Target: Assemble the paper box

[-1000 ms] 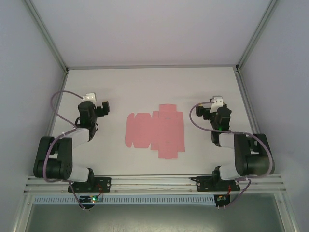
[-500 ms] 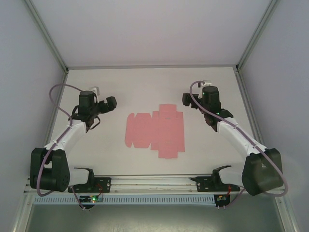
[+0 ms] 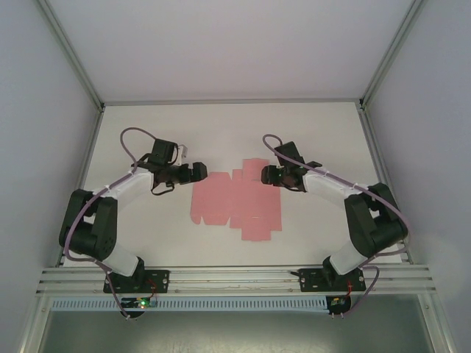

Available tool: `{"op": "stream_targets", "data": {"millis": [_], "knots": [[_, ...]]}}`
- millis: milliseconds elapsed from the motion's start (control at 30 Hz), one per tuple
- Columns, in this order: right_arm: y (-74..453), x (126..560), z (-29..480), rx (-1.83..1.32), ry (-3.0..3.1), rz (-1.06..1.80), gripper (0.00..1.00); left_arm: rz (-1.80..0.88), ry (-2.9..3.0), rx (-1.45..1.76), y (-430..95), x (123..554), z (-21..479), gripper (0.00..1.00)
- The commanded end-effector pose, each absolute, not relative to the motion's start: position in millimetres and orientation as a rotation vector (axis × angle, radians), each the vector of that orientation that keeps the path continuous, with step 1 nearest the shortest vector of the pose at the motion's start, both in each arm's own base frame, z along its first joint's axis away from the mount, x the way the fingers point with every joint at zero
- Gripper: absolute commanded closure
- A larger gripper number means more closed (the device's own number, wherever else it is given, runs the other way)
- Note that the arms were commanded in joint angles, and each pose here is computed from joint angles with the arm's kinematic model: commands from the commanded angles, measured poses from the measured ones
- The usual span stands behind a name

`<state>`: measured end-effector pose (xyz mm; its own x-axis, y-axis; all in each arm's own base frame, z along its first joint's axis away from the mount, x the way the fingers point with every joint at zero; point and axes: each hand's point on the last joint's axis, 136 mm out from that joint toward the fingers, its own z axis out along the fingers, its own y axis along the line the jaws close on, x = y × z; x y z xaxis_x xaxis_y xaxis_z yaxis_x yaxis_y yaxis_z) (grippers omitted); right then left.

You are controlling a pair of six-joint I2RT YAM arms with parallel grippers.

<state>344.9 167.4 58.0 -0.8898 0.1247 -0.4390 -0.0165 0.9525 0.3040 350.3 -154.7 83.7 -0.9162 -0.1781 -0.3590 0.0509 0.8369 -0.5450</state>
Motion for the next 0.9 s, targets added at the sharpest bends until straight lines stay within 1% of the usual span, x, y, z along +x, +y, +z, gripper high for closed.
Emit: {"op": "stream_targets", "data": {"millis": [0, 67, 267, 367, 467, 600, 733, 867], "knots": [[182.3, 341.7, 50.8, 0.091, 2.672, 0.489, 0.46, -0.849, 2.676, -0.118, -162.6, 343.2, 85.5, 0.00], [180.2, 340.3, 41.2, 0.108, 2.690, 0.471, 0.49, -0.878, 2.711, -0.125, -165.3, 337.4, 81.9, 0.00], [174.6, 329.0, 6.6, 0.152, 2.773, 0.438, 0.53, -0.896, 2.826, -0.163, -166.9, 314.4, 71.8, 0.00], [169.0, 324.1, -4.5, 0.168, 2.797, 0.405, 0.53, -0.850, 2.876, -0.204, -161.2, 306.9, 64.1, 0.00], [165.2, 319.8, -12.8, 0.186, 2.817, 0.393, 0.53, -0.940, 2.902, -0.222, -170.6, 300.2, 58.3, 0.00], [164.3, 314.8, -20.1, 0.194, 2.830, 0.399, 0.54, -0.933, 2.974, -0.249, -170.2, 289.9, 47.7, 0.00], [162.6, 309.3, -25.9, 0.199, 2.847, 0.400, 0.54, -1.114, 2.956, -0.240, -187.5, 285.7, 51.3, 0.00], [160.7, 304.7, -29.5, 0.204, 2.855, 0.402, 0.55, -1.185, 2.945, -0.236, -195.5, 284.9, 51.4, 0.00]]}}
